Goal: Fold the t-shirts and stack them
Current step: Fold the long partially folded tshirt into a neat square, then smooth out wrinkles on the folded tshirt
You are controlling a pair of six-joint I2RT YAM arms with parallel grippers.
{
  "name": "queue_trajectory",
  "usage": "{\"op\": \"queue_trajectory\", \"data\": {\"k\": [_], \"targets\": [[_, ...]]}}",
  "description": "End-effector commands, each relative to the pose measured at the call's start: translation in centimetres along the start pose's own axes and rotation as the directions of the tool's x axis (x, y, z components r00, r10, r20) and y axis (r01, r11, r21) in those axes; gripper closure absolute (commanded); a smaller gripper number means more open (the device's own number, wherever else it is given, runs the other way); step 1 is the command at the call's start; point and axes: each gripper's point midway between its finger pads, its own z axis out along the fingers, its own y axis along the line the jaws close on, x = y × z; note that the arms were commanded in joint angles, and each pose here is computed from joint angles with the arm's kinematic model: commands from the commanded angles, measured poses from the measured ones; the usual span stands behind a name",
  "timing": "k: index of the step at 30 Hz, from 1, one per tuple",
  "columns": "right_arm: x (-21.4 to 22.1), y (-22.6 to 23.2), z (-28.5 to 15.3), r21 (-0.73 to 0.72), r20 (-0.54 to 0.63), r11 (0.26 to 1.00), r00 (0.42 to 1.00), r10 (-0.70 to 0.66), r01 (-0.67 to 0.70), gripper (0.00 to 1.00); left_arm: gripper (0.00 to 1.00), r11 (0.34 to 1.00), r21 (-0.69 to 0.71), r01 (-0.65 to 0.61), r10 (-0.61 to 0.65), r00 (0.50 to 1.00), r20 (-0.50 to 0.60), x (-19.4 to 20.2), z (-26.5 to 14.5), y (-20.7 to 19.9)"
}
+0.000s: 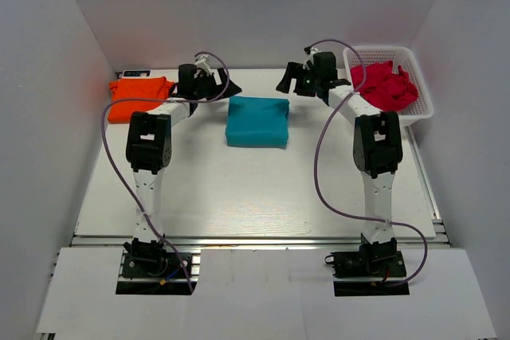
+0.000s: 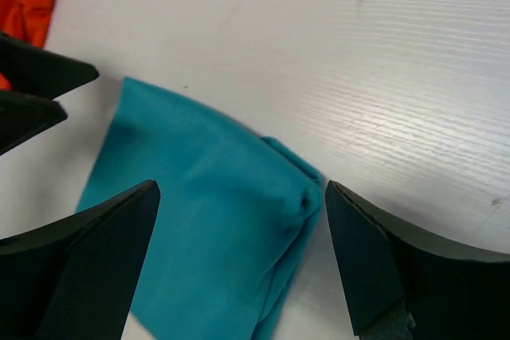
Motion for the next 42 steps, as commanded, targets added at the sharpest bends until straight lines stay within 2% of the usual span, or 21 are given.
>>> {"op": "queue_trajectory", "data": {"k": [1,5,9,11,12,16,22,27,31,33,34,35,37,38,39,42], "targets": [[-2.4,5.4,-3.9,-0.149,0.043,0.987,0.997,-0.061,0.067,0.10,0.00,0.992,0.048,-0.120,0.114,0.987,0.113,-5.3,-2.8,-6.1],[0.7,7.3,-3.4,-0.274,-0.040,0.962,0.999,-0.012,0.001,0.10,0.00,0.985,0.137,-0.103,0.089,0.990,0.106,-4.2,-2.6,-8.4],[1.0,7.3,-1.2,-0.312,-0.048,0.950,0.999,0.020,-0.034,0.10,0.00,0.980,0.183,-0.073,0.060,0.995,0.075,-2.9,-0.8,-7.3],[0.1,6.9,-0.7,-0.326,-0.024,0.943,0.998,0.062,-0.066,0.10,0.00,0.985,0.167,-0.032,0.026,0.999,0.038,-1.2,0.9,-5.2],[1.2,6.0,0.3,-0.309,-0.051,0.944,0.993,0.103,-0.113,0.10,0.00,0.979,0.200,-0.032,0.027,0.999,0.031,-1.4,1.4,-5.6],[1.0,3.3,2.3,-0.260,-0.041,0.953,0.988,0.148,-0.153,0.10,0.00,0.984,0.175,0.039,-0.031,0.999,-0.045,1.6,3.3,-2.9],[4.6,-1.4,4.5,-0.211,-0.135,0.913,0.936,0.325,-0.348,0.10,0.00,0.992,0.091,0.089,-0.083,0.994,-0.076,4.4,4.2,0.2],[4.4,-1.0,4.6,-0.265,-0.147,0.910,0.946,0.290,-0.320,0.10,0.00,0.991,0.083,0.104,-0.097,0.992,-0.087,4.8,4.2,1.1],[2.5,1.0,3.4,-0.320,-0.148,0.913,0.965,0.217,-0.254,0.10,0.00,0.992,0.114,0.058,-0.054,0.998,-0.039,1.2,3.9,-0.3],[0.3,2.4,1.9,-0.336,-0.097,0.928,0.986,0.133,-0.158,0.10,0.00,0.991,0.134,0.028,-0.027,1.000,-0.005,-1.1,3.3,-1.9],[-0.1,2.6,1.5,-0.330,-0.087,0.933,0.989,0.120,-0.143,0.10,0.00,0.989,0.148,-0.025,0.017,0.998,0.053,-3.8,2.4,-3.7],[-1.7,3.7,-0.2,-0.338,-0.045,0.937,0.996,0.080,-0.090,0.10,0.00,0.991,0.126,-0.042,0.032,0.996,0.080,-4.5,2.0,-3.9],[-1.1,3.8,-0.8,-0.328,-0.049,0.941,0.996,0.068,-0.080,0.10,0.00,0.992,0.089,-0.085,0.073,0.989,0.129,-6.5,1.2,-5.2],[-2.9,5.3,-2.6,-0.341,-0.010,0.939,0.999,0.047,-0.048,0.10,0.00,0.992,0.071,-0.106,0.094,0.984,0.152,-8.0,0.2,-6.2],[-1.8,4.9,-2.7,-0.323,-0.029,0.945,0.998,0.051,-0.057,0.10,0.00,0.992,0.039,-0.122,0.116,0.984,0.132,-8.0,-0.3,-6.1],[-2.8,7.3,-5.1,-0.344,0.015,0.939,1.000,0.010,-0.004,0.10,0.00,0.985,-0.003,-0.175,0.173,0.976,0.130,-8.8,-1.9,-8.1]]}}
